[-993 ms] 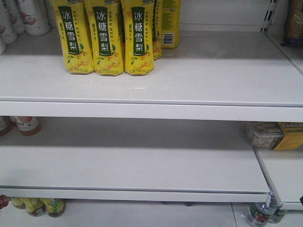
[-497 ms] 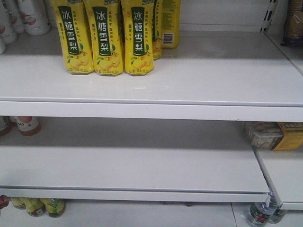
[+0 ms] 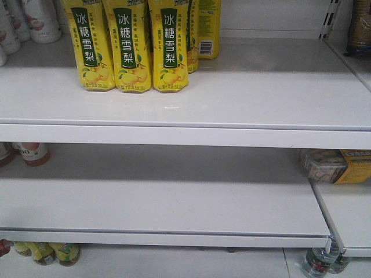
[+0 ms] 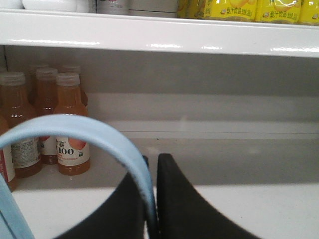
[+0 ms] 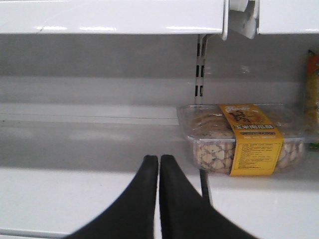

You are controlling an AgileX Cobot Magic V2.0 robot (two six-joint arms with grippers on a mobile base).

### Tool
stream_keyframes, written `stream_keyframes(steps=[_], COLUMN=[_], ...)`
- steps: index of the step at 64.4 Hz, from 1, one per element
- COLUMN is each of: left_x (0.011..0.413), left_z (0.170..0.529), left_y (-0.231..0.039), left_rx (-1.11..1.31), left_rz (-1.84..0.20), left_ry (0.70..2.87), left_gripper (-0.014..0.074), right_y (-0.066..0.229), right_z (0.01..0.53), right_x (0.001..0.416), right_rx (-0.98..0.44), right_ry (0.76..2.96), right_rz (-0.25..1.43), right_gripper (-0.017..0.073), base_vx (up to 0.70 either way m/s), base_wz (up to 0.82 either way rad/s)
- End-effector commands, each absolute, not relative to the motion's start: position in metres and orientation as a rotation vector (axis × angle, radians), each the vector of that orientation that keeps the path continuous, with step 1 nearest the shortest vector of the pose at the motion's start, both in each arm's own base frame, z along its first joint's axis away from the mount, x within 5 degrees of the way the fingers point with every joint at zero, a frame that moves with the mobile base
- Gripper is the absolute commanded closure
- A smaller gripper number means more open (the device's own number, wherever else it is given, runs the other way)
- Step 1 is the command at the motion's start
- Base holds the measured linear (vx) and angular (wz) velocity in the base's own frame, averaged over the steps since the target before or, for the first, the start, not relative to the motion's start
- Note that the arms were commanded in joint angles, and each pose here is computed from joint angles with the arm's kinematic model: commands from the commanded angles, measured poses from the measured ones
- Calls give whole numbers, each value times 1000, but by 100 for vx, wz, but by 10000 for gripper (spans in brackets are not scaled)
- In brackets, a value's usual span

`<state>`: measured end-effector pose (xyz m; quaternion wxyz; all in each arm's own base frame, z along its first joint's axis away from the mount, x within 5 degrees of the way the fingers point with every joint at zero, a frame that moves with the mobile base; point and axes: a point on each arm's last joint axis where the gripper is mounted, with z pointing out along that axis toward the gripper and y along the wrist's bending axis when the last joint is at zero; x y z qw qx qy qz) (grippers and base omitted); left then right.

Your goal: Place coke in basket with both arms

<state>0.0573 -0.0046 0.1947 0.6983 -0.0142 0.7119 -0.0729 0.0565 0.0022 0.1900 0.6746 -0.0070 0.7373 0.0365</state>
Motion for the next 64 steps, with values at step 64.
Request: stream_keyframes(steps=[64], left_x=[54], left_z=[210], left_y=[-6], left_rx=[46], left_rz=[-114], left_ry=[1419], left_gripper=[600], right_y=[-2], right_z=[211], right_x=[54], right_rx=[78], right_ry=[1380], right_rz=[46], right_gripper=[561], base_vx=[0], base_wz=[0])
